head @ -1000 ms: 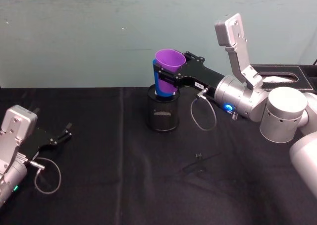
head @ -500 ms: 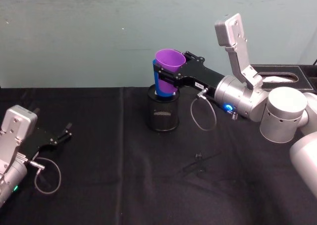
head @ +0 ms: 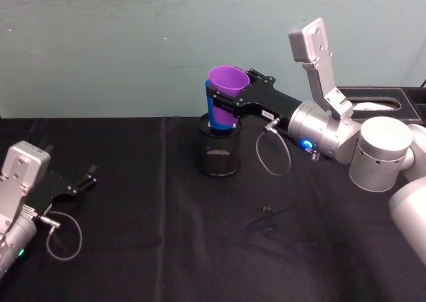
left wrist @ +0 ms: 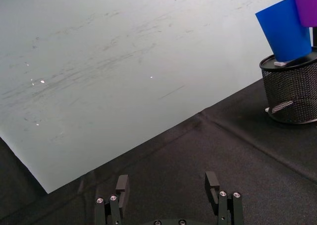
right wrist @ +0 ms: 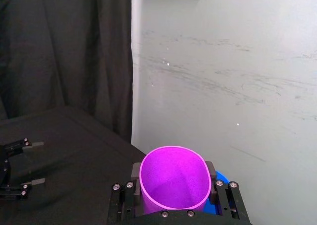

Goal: Pick up one cup with a gripper and tap it against the other cup.

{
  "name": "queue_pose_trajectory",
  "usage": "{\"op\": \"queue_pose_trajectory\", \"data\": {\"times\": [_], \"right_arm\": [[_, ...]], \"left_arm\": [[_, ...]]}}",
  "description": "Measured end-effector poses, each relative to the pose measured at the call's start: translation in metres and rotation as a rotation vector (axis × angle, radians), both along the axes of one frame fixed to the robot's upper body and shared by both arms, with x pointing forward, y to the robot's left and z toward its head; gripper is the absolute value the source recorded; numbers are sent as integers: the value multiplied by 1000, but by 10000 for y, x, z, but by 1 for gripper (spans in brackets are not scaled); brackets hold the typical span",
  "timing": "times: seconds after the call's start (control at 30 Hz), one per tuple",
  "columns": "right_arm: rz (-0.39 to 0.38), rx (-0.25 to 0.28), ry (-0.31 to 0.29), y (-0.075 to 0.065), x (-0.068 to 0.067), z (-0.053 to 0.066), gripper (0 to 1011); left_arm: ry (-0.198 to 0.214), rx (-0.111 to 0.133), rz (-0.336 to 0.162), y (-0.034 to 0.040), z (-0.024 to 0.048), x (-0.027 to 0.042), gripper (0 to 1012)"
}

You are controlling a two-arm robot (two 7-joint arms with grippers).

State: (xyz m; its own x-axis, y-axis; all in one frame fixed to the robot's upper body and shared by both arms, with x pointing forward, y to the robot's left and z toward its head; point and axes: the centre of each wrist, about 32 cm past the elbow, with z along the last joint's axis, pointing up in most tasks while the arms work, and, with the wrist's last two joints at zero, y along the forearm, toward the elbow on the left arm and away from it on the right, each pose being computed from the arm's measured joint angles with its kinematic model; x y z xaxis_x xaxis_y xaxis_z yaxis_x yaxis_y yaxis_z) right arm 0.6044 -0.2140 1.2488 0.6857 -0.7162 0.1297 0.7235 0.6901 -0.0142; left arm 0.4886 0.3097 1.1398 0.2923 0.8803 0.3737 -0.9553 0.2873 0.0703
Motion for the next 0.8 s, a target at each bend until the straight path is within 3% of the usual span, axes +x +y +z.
{"op": "queue_pose_trajectory", "data": {"times": [0.8], "right_arm": [[0, 0, 0, 0, 0, 0, 736]], "left_arm": [[0, 0, 0, 0, 0, 0, 1000]]}}
